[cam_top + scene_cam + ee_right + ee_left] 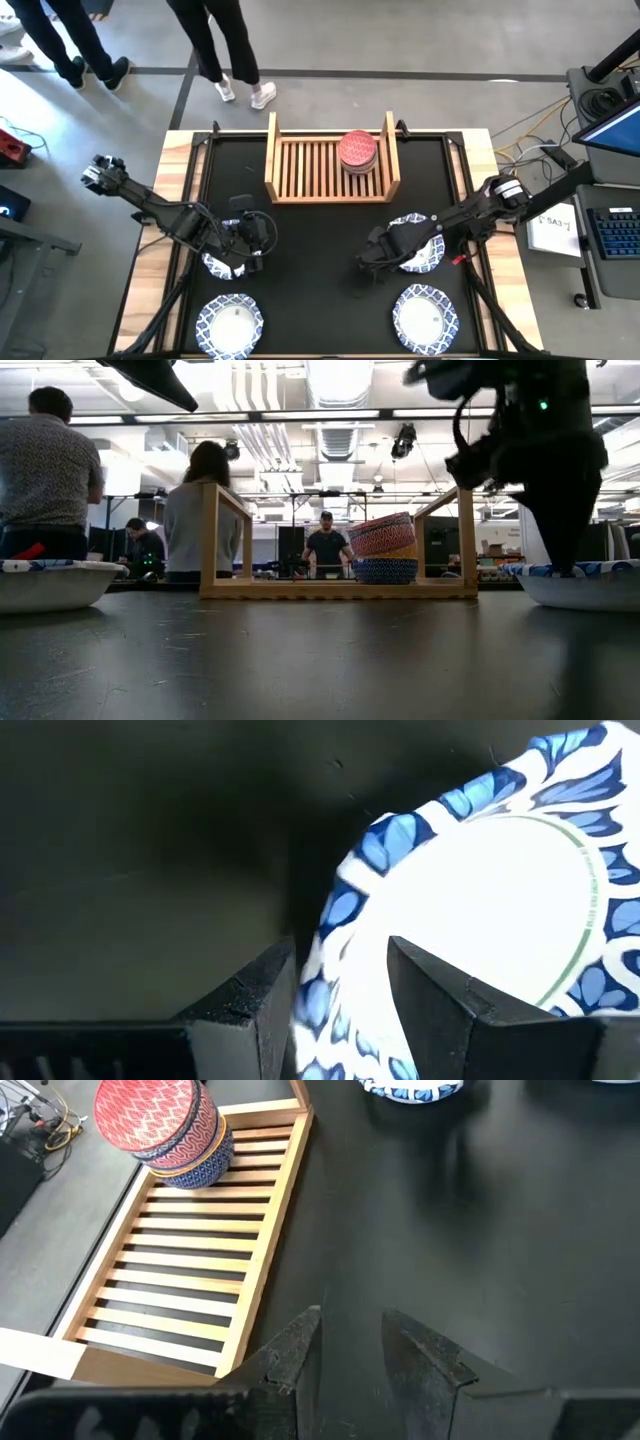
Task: Place and stack bowls onto a shelf
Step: Put the white blue patterned bowl on the shelf
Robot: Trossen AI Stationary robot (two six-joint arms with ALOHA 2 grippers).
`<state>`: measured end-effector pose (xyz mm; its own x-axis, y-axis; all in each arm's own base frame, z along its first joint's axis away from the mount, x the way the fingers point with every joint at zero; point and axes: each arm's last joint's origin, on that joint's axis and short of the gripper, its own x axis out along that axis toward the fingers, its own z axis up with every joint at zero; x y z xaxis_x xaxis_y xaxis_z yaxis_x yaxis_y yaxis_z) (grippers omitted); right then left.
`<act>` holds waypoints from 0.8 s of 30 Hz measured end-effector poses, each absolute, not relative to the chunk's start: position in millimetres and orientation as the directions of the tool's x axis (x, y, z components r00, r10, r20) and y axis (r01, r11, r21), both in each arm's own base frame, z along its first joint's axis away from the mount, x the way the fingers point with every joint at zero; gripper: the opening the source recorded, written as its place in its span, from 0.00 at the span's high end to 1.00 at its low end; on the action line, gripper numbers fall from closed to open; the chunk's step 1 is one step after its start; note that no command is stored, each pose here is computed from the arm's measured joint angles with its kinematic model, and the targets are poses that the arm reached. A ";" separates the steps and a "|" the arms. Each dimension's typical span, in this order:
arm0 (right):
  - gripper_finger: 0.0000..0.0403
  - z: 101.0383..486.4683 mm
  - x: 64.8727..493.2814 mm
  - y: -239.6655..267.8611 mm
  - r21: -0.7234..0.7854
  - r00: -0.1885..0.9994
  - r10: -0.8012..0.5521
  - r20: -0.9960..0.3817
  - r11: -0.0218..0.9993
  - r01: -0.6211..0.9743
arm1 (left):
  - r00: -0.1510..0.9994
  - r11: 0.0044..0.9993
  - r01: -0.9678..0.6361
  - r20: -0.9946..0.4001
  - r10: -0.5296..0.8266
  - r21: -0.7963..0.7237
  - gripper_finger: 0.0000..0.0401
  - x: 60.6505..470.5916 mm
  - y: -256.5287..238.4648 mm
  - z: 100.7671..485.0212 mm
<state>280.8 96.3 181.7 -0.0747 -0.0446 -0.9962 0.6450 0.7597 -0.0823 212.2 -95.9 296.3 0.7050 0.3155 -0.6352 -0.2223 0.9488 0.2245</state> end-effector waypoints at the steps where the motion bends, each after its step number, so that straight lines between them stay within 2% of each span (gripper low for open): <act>1: 0.63 178.4 279.2 95.7 -0.081 -0.071 -0.046 -0.996 0.754 0.652 | 0.705 0.949 -0.222 -0.635 0.316 0.225 0.78 212.1 -95.9 296.3; 11: 0.65 152.7 269.7 92.3 -0.069 -0.058 -0.041 -0.997 0.742 0.666 | 0.703 0.949 -0.221 -0.637 0.316 0.226 0.78 212.0 -95.8 296.1; 15: 0.75 154.0 270.6 92.6 -0.066 -0.054 -0.039 -0.998 0.750 0.659 | 0.703 0.949 -0.206 -0.639 0.312 0.237 0.78 211.9 -95.9 296.0; 20: 0.94 168.1 282.2 97.1 -0.003 -0.004 -0.001 -1.000 0.808 0.589 | 0.704 0.969 -0.087 -0.674 0.225 0.232 0.78 213.0 -99.0 295.5; 24: 0.97 190.3 298.6 103.5 0.085 0.080 0.055 -0.995 0.891 0.445 | 0.710 0.966 -0.049 -0.672 0.212 0.254 0.78 216.5 -101.3 294.1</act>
